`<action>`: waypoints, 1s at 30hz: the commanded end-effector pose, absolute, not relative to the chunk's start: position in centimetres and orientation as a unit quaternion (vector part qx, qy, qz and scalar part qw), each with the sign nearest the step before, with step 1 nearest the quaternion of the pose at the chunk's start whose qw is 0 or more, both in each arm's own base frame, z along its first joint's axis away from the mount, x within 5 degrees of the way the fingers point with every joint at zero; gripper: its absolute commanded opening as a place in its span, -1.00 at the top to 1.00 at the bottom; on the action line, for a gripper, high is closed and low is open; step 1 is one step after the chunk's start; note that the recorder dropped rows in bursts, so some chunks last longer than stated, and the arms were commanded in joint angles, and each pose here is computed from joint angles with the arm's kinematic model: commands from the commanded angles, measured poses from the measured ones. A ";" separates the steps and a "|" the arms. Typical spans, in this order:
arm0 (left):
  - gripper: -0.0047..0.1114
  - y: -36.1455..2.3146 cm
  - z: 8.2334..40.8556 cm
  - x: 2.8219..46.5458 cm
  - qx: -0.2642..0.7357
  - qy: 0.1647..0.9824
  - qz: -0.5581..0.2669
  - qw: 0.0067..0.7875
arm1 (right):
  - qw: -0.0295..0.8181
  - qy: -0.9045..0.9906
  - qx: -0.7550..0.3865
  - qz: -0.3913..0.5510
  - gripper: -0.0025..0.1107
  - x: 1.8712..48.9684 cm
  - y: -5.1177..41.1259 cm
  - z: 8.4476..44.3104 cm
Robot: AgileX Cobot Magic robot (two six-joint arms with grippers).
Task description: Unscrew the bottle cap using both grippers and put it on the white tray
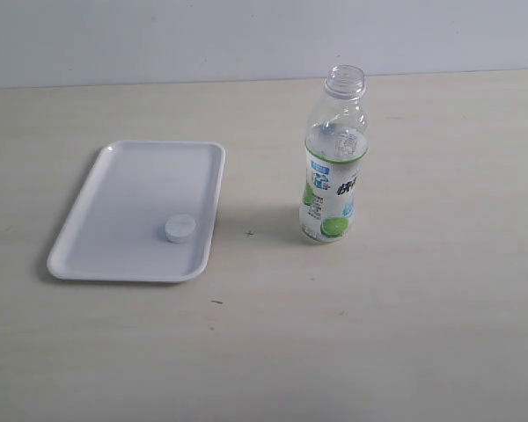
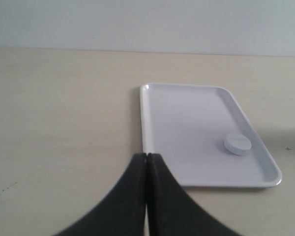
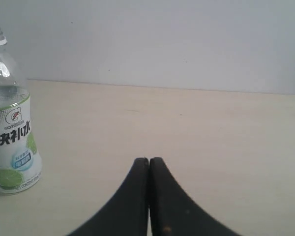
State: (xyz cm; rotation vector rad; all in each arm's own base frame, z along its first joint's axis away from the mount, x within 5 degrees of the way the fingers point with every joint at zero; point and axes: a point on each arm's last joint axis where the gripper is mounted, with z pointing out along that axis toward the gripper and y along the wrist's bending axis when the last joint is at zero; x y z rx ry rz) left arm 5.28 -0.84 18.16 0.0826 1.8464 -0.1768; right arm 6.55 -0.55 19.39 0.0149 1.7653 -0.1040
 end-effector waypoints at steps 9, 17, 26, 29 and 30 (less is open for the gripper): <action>0.92 -0.9 18.1 5.3 0.039 0.794 -0.079 0.602 | 0.634 0.770 0.064 0.005 0.96 5.5 -0.4 18.8; 0.92 -0.9 18.1 5.3 0.039 0.794 -0.079 0.602 | 0.634 0.770 0.069 0.009 0.96 5.5 -0.4 18.8; 0.92 -0.9 18.1 5.3 0.039 0.794 -0.079 0.602 | 0.634 0.770 0.070 0.010 0.96 5.5 -0.4 18.8; 0.92 -0.9 18.1 5.3 0.039 0.794 -0.079 0.602 | 0.634 0.770 0.071 0.011 0.96 5.5 -0.4 18.8; 0.92 -0.9 18.1 5.3 0.039 0.794 -0.079 0.602 | 0.634 0.770 0.071 0.011 0.96 5.5 -0.4 18.8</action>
